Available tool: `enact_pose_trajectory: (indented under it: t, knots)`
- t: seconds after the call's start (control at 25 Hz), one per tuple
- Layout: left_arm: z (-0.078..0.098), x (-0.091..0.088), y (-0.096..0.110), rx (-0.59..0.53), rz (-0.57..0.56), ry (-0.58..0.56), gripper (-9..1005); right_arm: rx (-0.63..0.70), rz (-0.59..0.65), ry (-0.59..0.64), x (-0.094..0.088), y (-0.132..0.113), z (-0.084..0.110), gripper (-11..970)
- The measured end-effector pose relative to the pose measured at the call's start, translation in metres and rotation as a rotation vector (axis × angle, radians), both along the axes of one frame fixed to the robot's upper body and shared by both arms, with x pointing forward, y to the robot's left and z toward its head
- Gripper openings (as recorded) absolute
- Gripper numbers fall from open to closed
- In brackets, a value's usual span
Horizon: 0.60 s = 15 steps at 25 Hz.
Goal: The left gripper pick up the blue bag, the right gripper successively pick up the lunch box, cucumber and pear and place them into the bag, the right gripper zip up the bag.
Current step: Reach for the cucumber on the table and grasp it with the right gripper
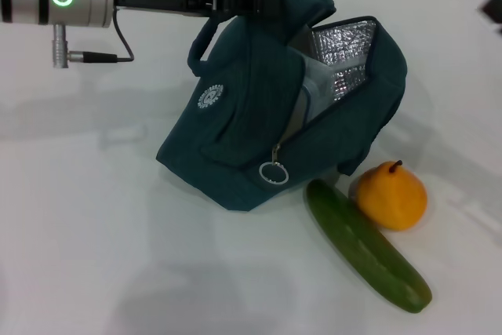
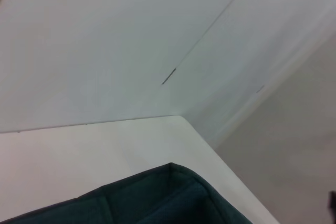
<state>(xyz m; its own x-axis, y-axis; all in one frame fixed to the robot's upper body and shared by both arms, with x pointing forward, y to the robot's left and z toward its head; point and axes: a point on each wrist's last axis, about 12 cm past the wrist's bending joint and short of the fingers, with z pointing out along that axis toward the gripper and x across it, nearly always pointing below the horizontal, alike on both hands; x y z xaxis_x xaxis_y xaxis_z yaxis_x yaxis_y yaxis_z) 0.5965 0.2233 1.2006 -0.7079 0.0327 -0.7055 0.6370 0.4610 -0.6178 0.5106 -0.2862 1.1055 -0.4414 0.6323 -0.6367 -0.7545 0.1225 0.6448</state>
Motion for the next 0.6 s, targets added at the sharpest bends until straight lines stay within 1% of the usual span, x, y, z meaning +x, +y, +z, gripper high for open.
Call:
enact_pose_trajectory:
  t: [0.08,0.16,0.24,0.28,0.32,0.48,0.6]
  knots:
    - [-0.001,0.000,0.001,0.003,0.004,0.000,49,0.007,-0.034,-0.045,-0.007,-0.006,0.000,663]
    - [-0.003,0.000,0.002,0.008,0.012,-0.001,50,0.023,-0.071,-0.125,-0.019,-0.015,0.002,650]
    - [-0.005,0.000,0.005,0.011,0.023,-0.003,50,0.012,-0.050,-0.186,-0.029,-0.022,0.006,637]
    - [-0.006,0.000,0.006,0.012,0.029,-0.004,50,0.000,-0.023,-0.204,-0.032,-0.023,0.008,630]
    - [-0.007,-0.001,0.008,0.013,0.036,-0.004,50,-0.037,0.030,-0.205,-0.034,-0.023,0.009,626]
    - [-0.010,-0.001,0.012,0.016,0.053,-0.007,50,-0.183,0.248,-0.171,-0.037,-0.017,0.008,612]
    - [-0.008,0.000,0.013,0.021,0.055,-0.014,50,-0.285,0.376,-0.134,-0.038,-0.015,0.011,601]
